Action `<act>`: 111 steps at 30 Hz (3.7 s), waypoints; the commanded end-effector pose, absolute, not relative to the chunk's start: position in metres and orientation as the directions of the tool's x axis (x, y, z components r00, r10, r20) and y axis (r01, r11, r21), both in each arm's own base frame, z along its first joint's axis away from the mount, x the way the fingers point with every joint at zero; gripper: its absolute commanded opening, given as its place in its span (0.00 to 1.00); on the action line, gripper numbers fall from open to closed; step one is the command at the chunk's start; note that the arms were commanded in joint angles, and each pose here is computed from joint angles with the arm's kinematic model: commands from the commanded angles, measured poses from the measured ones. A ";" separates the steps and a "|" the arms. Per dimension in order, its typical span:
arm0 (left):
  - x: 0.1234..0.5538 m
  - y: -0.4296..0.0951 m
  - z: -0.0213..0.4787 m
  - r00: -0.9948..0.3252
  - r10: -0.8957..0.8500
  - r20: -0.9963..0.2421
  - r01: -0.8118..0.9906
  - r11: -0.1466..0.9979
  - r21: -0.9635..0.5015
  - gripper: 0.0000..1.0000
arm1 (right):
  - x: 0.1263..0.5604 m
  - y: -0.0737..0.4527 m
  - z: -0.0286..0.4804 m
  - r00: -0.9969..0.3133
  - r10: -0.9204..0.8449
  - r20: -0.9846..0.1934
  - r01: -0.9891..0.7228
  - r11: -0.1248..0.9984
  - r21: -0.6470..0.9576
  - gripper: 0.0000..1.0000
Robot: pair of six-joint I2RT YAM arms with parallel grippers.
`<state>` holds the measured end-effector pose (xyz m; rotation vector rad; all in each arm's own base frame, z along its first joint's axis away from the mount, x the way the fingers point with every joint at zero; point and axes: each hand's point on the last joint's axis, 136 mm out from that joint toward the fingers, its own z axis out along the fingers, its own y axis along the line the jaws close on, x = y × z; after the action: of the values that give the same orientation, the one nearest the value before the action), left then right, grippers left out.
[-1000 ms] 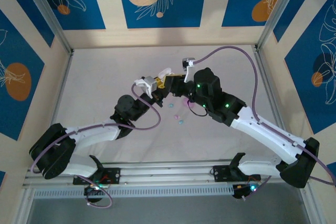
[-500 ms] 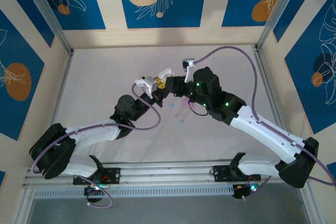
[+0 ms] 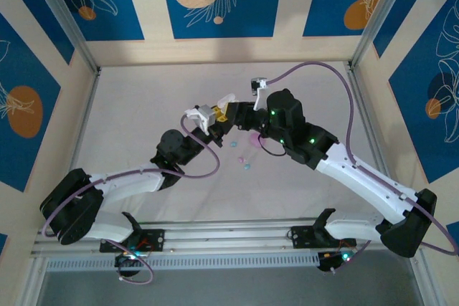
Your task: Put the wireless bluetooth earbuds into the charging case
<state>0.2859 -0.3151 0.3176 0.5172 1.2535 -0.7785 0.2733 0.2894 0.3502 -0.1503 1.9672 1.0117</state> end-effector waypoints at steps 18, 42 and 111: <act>0.276 -0.316 0.351 0.202 -0.291 -0.935 0.778 0.627 -0.027 0.17 | 0.262 0.285 0.359 -0.654 0.248 -0.714 -0.434 0.651 0.623 0.29; 0.266 -0.320 0.357 0.258 -0.265 -0.929 0.798 0.600 0.050 0.18 | 0.267 0.289 0.334 -0.772 0.146 -0.619 -0.356 0.708 0.610 0.30; 0.256 -0.317 0.347 0.216 -0.213 -0.953 0.818 0.573 0.058 0.18 | 0.265 0.294 0.364 -0.737 0.061 -0.673 -0.475 0.660 0.581 0.22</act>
<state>0.2680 -0.3163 0.3234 0.6352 1.2181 -0.7647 0.2628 0.2936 0.3495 -0.3089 2.2406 1.0205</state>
